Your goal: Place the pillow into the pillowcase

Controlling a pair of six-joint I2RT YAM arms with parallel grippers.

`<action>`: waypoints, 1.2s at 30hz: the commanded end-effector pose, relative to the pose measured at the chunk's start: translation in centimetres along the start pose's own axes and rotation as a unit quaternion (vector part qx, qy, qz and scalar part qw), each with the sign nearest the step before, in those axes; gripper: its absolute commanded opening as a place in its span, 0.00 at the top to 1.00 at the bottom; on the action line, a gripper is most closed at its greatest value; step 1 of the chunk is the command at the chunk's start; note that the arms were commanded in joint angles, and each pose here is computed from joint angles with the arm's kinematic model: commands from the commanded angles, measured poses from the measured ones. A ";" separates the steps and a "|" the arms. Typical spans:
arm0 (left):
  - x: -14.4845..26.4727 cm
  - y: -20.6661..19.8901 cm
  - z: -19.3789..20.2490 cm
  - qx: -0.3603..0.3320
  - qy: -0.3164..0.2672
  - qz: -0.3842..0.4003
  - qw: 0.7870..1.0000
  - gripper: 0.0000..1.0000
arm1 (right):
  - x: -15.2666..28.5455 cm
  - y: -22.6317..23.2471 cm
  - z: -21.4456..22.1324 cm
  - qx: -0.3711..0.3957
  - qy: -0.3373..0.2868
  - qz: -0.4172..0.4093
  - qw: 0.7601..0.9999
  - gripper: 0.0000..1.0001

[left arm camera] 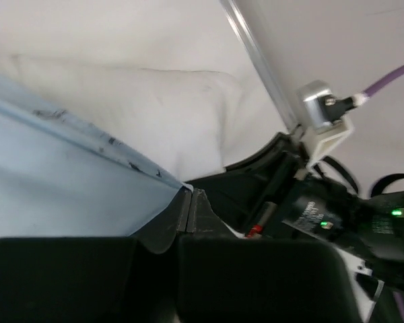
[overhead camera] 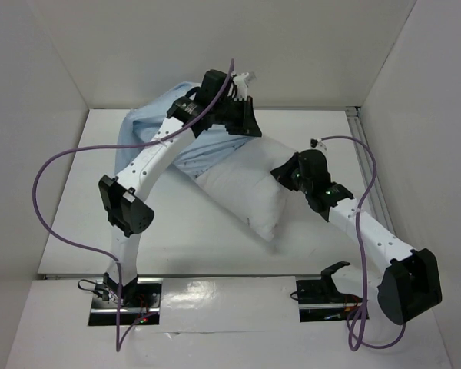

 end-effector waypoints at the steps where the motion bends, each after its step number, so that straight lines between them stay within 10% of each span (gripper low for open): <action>1: 1.4 -3.8 -0.1 -0.042 -0.032 0.064 0.997 0.79 | 0.0 3.5 -3.6 0.010 -0.050 -0.061 0.997 1.00; 5: 1.1 -0.5 1.1 -0.038 -0.009 -0.028 0.999 0.17 | -2.5 0.6 -4.1 0.024 -0.020 -0.022 0.999 0.82; 8: 3.1 1.2 0.8 -0.055 -0.046 -0.128 0.989 0.13 | -2.6 -0.9 -5.7 0.041 -0.010 -0.007 0.999 0.17; 11: 7.4 2.4 0.5 -0.067 -0.124 -0.230 0.963 0.15 | -0.9 -2.0 -7.9 0.047 -0.028 0.015 0.998 0.00; 18: 10.5 10.8 4.3 0.003 -0.181 -0.370 0.911 0.27 | 2.9 -3.2 -11.3 0.053 -0.068 0.058 0.995 0.00; 24: 7.0 15.7 10.0 0.010 -0.185 -0.413 0.892 0.00 | 3.8 -2.9 -11.1 0.056 -0.056 0.044 0.996 0.00; 36: 3.2 21.7 11.3 0.045 -0.219 -0.467 0.855 0.07 | 3.1 -2.8 -11.0 0.060 -0.044 0.034 0.997 0.00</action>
Point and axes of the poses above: each gripper's point midway between its finger pads, its own x axis back along the fingers, its own y axis along the line the jaws close on, z = x × y, the point moved 7 cm from there along x, back along the fingers, and after that the axes turned 9 degrees about x, right-handed, at the moved point
